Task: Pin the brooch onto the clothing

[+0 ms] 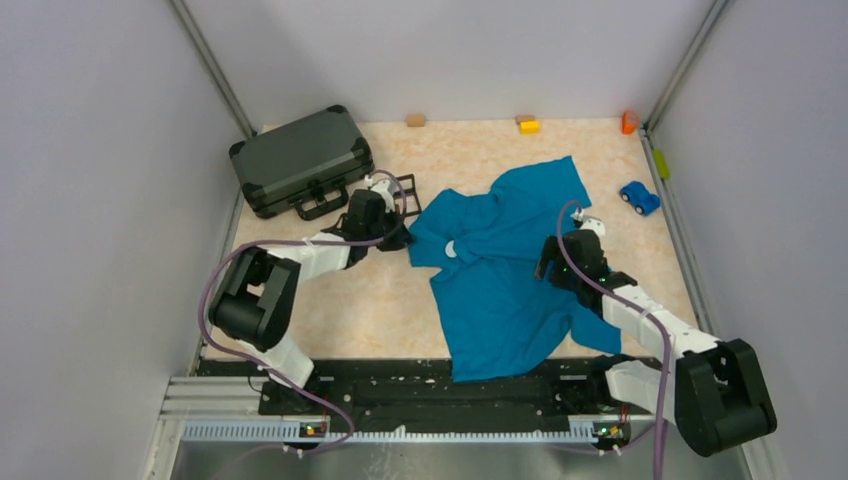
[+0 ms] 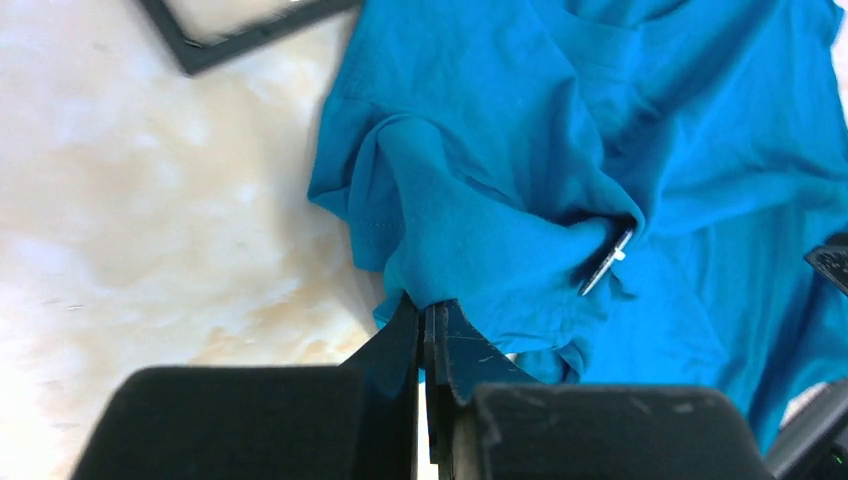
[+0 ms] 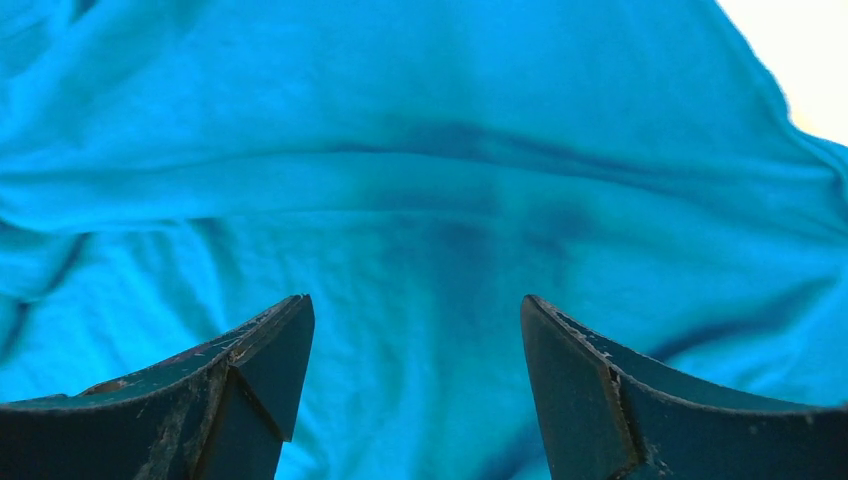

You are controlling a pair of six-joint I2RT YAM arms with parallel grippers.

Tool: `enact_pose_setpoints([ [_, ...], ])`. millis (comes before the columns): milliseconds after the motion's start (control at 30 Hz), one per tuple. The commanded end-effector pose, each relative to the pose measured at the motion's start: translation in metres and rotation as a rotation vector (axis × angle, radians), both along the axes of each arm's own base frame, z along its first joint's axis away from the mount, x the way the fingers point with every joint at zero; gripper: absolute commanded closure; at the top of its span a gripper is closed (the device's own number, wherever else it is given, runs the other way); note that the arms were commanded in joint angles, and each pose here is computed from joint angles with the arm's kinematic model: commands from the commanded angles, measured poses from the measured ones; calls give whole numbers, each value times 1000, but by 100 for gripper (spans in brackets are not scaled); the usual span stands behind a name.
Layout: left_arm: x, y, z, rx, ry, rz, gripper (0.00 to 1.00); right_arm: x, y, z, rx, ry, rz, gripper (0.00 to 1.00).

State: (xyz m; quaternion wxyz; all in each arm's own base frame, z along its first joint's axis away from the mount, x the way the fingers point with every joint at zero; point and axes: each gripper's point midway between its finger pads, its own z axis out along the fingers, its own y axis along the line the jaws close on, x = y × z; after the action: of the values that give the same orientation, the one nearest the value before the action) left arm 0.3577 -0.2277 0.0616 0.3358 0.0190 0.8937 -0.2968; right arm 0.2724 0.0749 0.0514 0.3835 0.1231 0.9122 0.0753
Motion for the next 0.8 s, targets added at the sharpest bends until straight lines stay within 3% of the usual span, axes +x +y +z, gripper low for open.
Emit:
enact_pose_setpoints([
  [0, 30, 36, 28, 72, -90, 106, 100, 16, -20, 14, -24, -38, -133, 20],
  [600, 56, 97, 16, 54, 11, 228, 100, 9, -80, -11, -74, 65, -398, 13],
  [667, 53, 96, 20, 49, 2, 221, 90, 14, -76, 1, -64, 34, -361, 16],
  [767, 43, 90, 27, 31, -5, 206, 64, 32, -52, 34, -16, -68, -177, 19],
])
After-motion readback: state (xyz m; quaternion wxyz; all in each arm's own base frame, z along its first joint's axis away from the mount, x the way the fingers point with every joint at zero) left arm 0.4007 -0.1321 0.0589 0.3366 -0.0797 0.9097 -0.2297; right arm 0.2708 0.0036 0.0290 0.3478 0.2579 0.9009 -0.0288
